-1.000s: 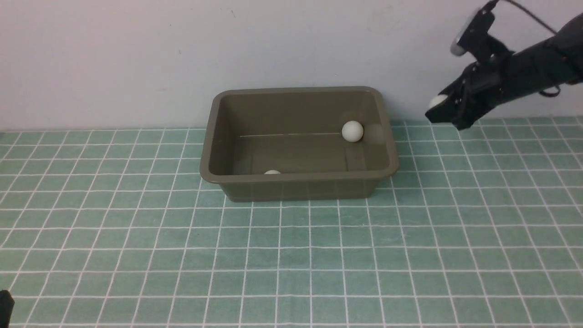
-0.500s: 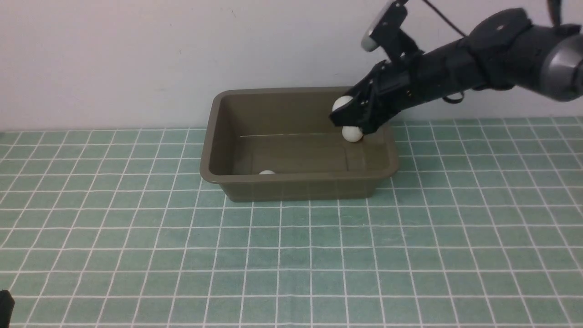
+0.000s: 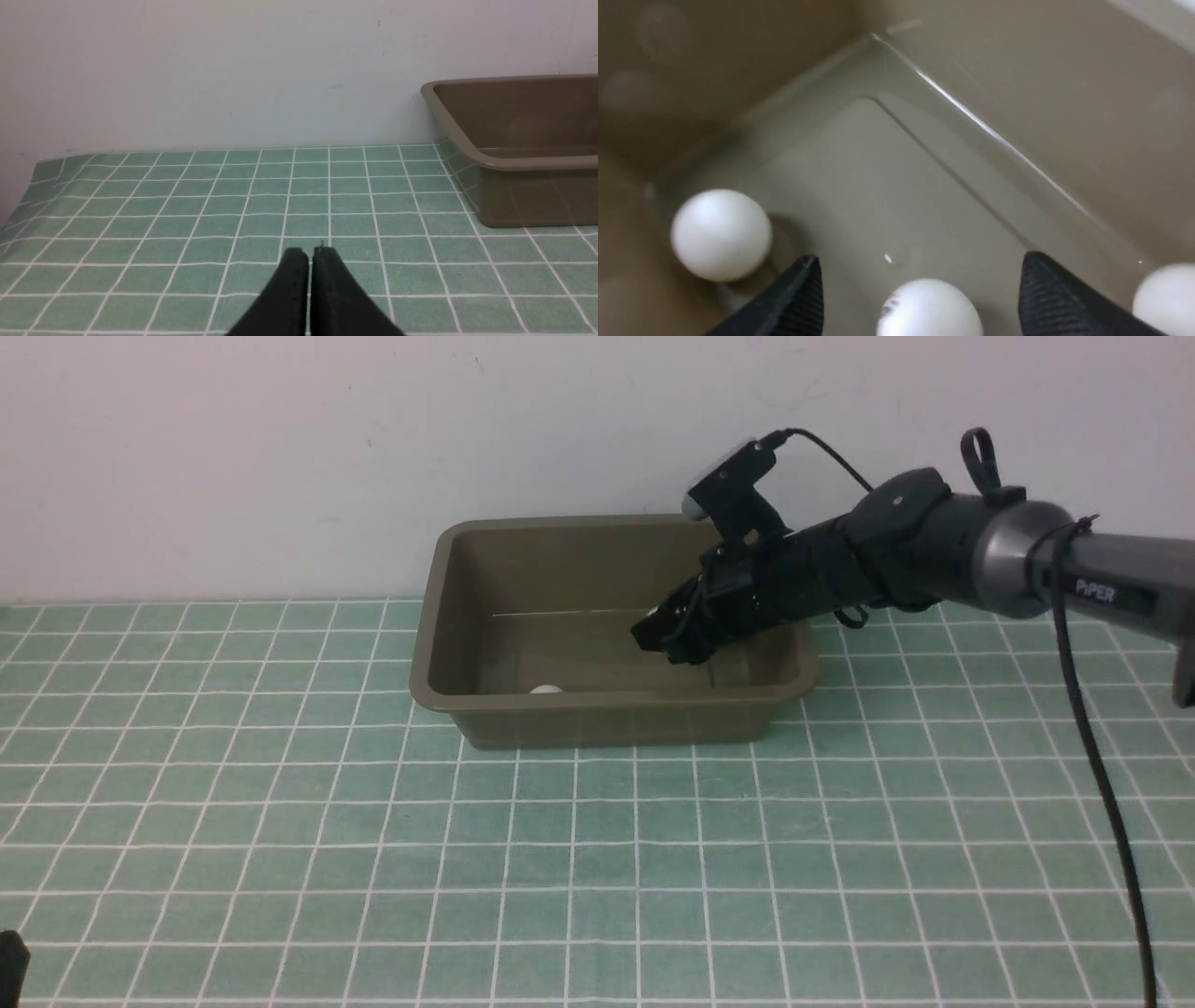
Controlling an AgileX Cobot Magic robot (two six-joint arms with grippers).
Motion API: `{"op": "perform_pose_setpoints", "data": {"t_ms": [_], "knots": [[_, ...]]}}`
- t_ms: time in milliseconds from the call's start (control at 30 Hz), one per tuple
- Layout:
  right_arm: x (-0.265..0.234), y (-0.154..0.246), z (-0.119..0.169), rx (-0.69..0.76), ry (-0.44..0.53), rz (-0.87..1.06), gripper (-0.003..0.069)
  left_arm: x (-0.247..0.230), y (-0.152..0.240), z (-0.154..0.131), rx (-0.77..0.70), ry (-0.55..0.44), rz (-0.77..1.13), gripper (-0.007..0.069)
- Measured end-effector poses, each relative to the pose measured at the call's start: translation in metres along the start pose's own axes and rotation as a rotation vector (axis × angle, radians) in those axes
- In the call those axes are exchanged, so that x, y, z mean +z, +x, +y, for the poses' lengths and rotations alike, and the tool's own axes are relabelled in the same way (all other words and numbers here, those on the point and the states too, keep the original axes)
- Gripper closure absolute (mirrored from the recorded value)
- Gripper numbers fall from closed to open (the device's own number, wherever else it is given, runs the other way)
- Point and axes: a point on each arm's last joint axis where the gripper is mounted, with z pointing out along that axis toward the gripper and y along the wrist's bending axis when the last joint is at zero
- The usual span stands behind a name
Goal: Put the table tennis balls in the box on the green coffee tablecloth.
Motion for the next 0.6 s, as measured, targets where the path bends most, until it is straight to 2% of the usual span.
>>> {"op": "perform_pose_setpoints", "data": {"t_ms": [67, 167, 267, 333, 400, 500, 600], "knots": [[-0.005, -0.011, 0.002, -0.017, -0.033, -0.013, 0.0168, 0.000, 0.000, 0.000, 0.000, 0.000, 0.000, 0.0629], [-0.026, -0.037, 0.006, -0.085, -0.061, -0.040, 0.0249, 0.000, 0.000, 0.000, 0.000, 0.000, 0.000, 0.0629], [-0.084, -0.085, 0.016, -0.215, -0.031, -0.049, 0.0446, 0.000, 0.000, 0.000, 0.000, 0.000, 0.000, 0.0629], [-0.120, -0.102, 0.022, -0.262, 0.010, -0.021, 0.0561, 0.000, 0.000, 0.000, 0.000, 0.000, 0.000, 0.0629], [-0.147, -0.106, 0.024, -0.279, 0.039, 0.046, 0.0638, 0.000, 0.000, 0.000, 0.000, 0.000, 0.000, 0.0629], [-0.179, -0.099, 0.020, -0.258, 0.098, 0.197, 0.0663, 0.000, 0.000, 0.000, 0.000, 0.000, 0.000, 0.0629], [-0.216, -0.091, 0.011, -0.179, 0.181, 0.318, 0.0666, 0.000, 0.000, 0.000, 0.000, 0.000, 0.000, 0.0629]]}}
